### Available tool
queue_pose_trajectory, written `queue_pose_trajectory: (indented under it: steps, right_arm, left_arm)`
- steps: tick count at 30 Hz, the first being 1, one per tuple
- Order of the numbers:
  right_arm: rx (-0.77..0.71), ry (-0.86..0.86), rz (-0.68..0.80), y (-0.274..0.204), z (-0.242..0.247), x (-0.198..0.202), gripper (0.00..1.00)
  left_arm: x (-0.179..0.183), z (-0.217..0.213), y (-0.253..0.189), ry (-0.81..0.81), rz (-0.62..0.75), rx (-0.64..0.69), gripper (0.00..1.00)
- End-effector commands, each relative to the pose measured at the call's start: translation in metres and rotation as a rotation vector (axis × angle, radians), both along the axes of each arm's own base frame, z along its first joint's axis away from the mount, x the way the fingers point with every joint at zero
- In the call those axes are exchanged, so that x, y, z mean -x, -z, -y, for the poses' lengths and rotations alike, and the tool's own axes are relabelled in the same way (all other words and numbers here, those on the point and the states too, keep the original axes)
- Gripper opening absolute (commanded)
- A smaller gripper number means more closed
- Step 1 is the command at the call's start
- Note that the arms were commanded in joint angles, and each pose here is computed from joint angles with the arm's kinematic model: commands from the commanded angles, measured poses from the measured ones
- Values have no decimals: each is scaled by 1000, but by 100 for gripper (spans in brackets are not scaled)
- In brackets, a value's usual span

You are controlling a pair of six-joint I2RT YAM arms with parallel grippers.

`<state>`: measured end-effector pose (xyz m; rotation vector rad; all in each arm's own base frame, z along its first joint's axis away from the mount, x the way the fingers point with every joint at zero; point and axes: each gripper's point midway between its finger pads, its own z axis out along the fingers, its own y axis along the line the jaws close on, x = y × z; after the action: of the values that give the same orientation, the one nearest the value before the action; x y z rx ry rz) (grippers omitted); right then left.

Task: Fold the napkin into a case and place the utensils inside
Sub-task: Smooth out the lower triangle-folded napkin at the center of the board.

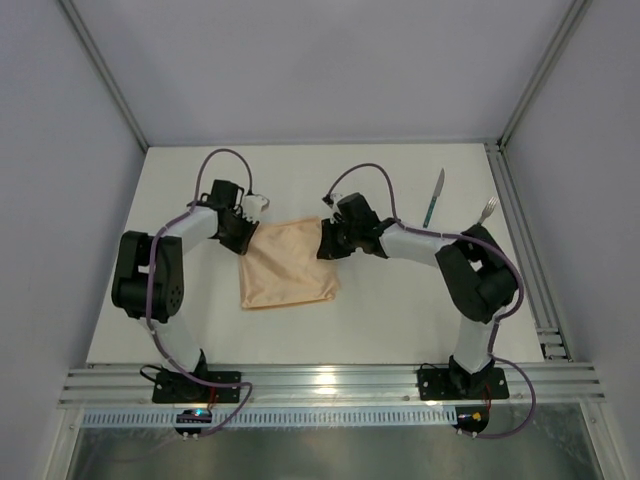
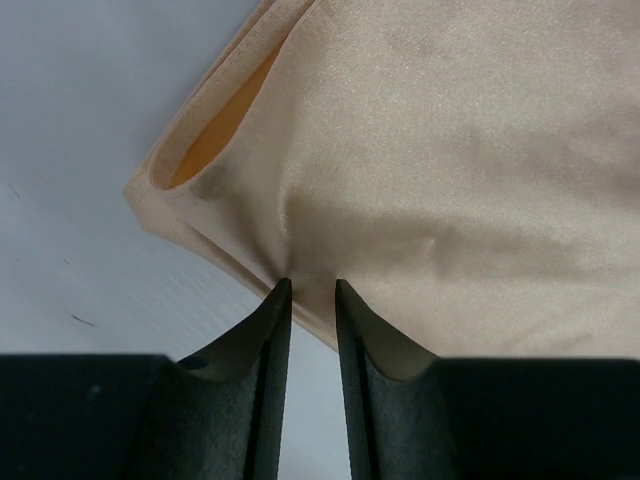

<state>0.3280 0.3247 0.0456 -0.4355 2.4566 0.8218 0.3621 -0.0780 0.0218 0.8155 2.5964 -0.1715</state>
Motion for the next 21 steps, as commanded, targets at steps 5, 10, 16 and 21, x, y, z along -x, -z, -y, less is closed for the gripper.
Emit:
queue_pose_trajectory:
  steps: [5,10,16,21]
  right_arm:
    - [28,14,153,-57,31,12,26]
    - [57,21,93,-35,41,25,36]
    - [37,7,10,-11,41,45,42]
    - [15,-31,-47,6,31,65,42]
  left_arm:
    - [-26,6,-62,-85,131,132,42]
    - [-45,-1,-54,-139,127,107,48]
    - [-58,-13,-27,-186,102,74,52]
    - [-67,-22,-14,-211,96,51,52]
